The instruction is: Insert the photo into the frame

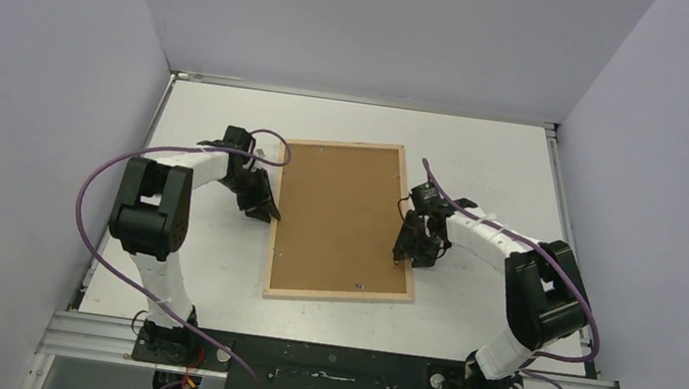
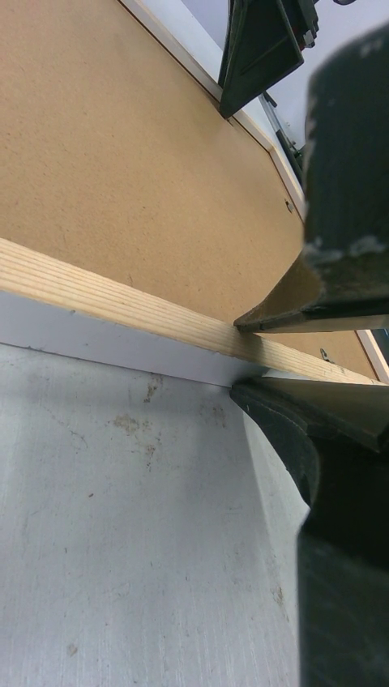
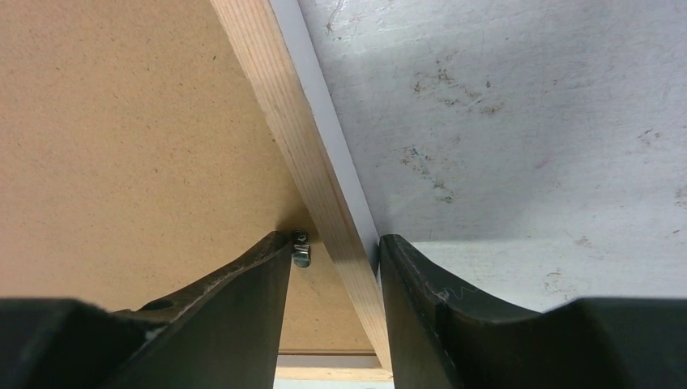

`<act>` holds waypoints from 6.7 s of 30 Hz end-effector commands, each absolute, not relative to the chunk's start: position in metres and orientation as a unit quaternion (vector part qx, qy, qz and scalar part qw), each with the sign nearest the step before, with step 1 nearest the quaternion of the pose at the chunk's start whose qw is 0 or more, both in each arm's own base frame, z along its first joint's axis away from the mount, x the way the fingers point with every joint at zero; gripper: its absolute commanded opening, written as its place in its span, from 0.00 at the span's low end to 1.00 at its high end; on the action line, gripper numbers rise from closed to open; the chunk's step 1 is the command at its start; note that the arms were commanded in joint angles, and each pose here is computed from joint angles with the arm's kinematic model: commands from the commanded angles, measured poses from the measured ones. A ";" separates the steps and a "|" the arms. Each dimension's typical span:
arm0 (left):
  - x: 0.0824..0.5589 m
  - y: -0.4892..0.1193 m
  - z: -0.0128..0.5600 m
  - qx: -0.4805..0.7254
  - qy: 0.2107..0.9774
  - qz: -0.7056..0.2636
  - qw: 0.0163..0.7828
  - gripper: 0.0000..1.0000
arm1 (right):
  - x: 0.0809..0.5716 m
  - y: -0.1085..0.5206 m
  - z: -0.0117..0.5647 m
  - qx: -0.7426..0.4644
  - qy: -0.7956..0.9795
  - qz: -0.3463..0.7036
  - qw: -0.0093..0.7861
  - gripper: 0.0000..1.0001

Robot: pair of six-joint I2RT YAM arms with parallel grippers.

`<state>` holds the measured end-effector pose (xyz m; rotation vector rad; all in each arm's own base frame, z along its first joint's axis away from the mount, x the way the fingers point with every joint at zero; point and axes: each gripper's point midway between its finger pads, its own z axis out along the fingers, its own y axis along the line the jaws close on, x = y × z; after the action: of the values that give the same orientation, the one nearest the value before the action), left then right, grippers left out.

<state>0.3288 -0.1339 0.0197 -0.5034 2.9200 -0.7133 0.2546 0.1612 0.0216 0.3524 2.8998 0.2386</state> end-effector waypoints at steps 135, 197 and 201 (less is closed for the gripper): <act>0.306 -0.093 0.022 -0.162 0.971 -0.147 0.095 0.03 | 0.268 0.318 0.046 -0.129 0.959 0.214 0.134 0.34; 0.305 -0.089 0.014 -0.165 0.973 -0.134 0.088 0.03 | 0.233 0.274 0.026 -0.085 0.980 0.155 0.086 0.24; 0.305 -0.087 0.014 -0.166 0.973 -0.130 0.089 0.03 | 0.239 0.255 0.025 -0.062 0.988 0.103 0.095 0.24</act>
<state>0.2936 -0.1046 0.0235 -0.4854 2.9155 -0.5258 0.2403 0.2989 0.0306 -0.2668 2.8815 0.5938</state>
